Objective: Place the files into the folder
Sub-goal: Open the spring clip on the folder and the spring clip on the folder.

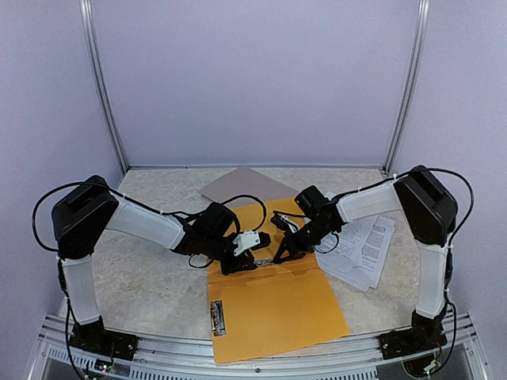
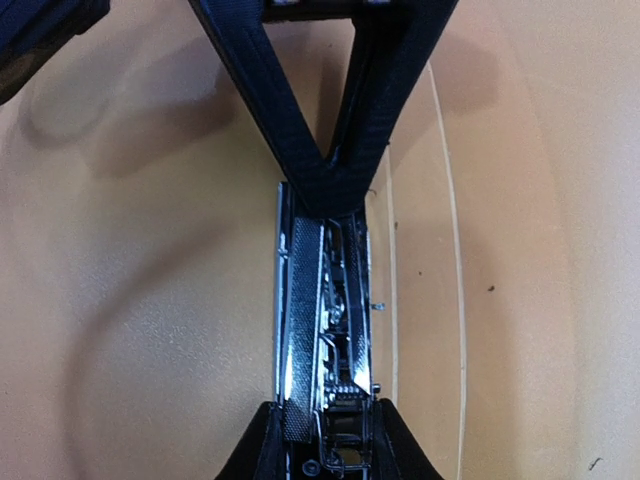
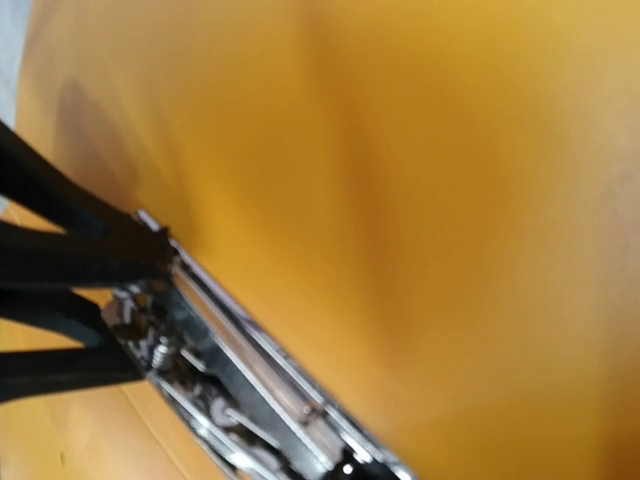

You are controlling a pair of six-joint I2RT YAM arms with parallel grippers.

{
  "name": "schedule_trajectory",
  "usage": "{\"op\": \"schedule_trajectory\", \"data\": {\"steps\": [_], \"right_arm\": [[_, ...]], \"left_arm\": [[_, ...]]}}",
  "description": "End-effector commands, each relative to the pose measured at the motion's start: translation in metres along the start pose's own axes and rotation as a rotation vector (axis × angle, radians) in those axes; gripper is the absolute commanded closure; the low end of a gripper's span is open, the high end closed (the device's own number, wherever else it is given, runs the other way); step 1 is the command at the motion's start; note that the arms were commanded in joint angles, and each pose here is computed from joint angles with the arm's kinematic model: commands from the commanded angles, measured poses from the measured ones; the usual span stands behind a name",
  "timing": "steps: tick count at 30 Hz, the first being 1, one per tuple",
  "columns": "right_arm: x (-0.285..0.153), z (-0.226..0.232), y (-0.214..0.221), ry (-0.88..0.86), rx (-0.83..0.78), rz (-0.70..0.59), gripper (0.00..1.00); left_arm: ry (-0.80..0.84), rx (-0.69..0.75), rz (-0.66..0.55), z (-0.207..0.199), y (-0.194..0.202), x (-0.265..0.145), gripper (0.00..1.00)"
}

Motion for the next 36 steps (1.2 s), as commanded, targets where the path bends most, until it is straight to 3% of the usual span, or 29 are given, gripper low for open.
{"op": "schedule_trajectory", "data": {"steps": [1,19,28,32,33,34,36], "right_arm": [[0.003,-0.042,0.001,0.199,0.031,-0.038,1.0],[-0.021,-0.005,-0.028,0.095,-0.04,-0.204,1.0],[-0.042,0.03,-0.033,0.061,-0.106,-0.262,1.0],[-0.05,0.044,-0.037,0.052,-0.122,-0.288,0.98],[-0.051,0.048,-0.037,0.048,-0.124,-0.291,0.96],[-0.051,0.051,-0.038,0.046,-0.126,-0.294,0.95],[-0.05,0.057,-0.039,0.041,-0.132,-0.299,0.92]], "left_arm": [[0.16,0.017,0.207,-0.05,0.068,0.017,0.82],[0.14,0.034,0.201,-0.05,0.066,0.017,0.82],[0.018,-0.068,0.029,-0.013,0.024,-0.006,0.71],[-0.027,-0.077,-0.063,-0.005,0.003,-0.019,0.49],[-0.036,-0.073,-0.094,-0.004,-0.004,-0.024,0.1],[-0.035,-0.074,-0.103,-0.005,-0.006,-0.027,0.02],[-0.05,-0.082,-0.117,-0.002,-0.01,-0.033,0.01]]}}
Point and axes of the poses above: each gripper's point midway between its finger pads, its own x axis out along the fingers, its own z axis along the line the jaws close on, y = z × x, the point moved 1 cm from there along -x, back along the fingers, and after that the axes turned 2 degrees about -x, right-handed, at the moved point
